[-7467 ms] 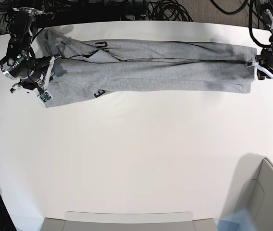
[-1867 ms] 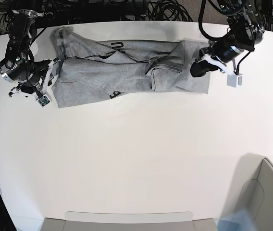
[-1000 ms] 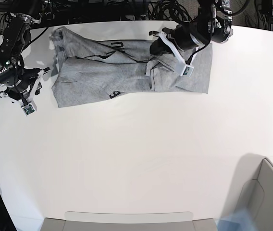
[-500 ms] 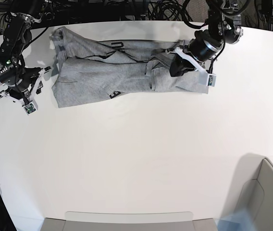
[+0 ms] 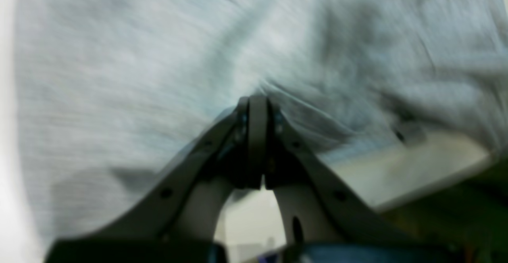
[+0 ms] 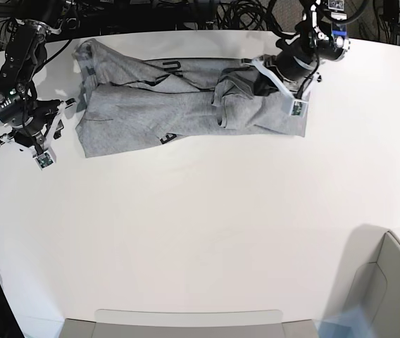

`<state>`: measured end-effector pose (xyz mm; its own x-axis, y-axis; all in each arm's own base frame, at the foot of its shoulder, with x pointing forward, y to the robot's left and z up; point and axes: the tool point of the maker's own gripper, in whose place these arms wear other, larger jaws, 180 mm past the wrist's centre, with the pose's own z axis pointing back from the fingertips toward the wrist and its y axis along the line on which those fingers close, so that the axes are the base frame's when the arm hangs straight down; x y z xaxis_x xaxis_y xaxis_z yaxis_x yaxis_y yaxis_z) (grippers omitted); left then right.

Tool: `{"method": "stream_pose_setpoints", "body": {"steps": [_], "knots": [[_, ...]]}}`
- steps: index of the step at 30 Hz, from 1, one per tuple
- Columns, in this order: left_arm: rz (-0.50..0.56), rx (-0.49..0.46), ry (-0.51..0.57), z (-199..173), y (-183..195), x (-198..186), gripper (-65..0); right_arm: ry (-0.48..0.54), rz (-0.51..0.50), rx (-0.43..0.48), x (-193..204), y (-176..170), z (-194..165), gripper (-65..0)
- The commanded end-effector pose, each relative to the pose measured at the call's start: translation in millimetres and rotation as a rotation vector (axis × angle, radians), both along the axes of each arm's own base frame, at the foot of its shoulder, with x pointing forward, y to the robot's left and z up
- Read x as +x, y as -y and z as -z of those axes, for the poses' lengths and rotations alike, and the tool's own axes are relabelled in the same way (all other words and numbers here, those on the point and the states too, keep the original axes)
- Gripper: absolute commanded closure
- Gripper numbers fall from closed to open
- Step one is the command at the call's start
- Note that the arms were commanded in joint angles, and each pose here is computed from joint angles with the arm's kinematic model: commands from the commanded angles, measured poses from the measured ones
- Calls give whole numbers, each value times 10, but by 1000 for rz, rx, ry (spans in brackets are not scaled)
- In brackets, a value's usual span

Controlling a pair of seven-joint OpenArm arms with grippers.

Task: Fold the T-shirt properly
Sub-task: 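Grasp the strip's middle with the left gripper and fold its end over, then fold the strip end held by the right gripper toward the left gripper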

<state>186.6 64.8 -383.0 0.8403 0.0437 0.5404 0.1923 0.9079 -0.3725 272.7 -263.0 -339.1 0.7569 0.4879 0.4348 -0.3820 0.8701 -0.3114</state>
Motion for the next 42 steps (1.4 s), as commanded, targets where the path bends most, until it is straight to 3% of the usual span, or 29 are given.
{"method": "stream_pose_setpoints", "body": {"steps": [1, 5, 8, 15, 21, 24, 27, 31, 35, 42], "knots": [[42, -39, 31, -95, 164, 3, 0, 33, -18, -18, 75, 26, -103, -206], [232, -76, -5, -53, 630, -277, 0, 33, -18, -16, 75, 21, -101, -206], [269, -85, 1, -71, 720, -327, 0, 33, -18, -16, 75, 21, -101, -206], [153, -58, 101, -239, 400, 27, 0, 28, -12, -17, 52, 39, -88, -206], [21, -221, 198, -531, 280, 302, 0, 28, -14, -17, 53, 34, -87, -206], [-54, -236, 226, -585, 83, 407, 0, 27, -15, -17, 53, 30, -86, -206], [-83, -195, 168, -400, -99, 440, 0, 33, -17, 0, 58, 13, -88, -206], [-53, -169, 1, -8, -130, 367, 0, 20, -13, 108, 11, -46, 18, -206], [-65, -179, -36, 133, -121, 441, 0, 24, 38, 216, -42, -9, 85, -206], [-68, -181, -31, 153, -128, 580, 0, -21, 55, 330, -291, -113, 269, -206]]}}
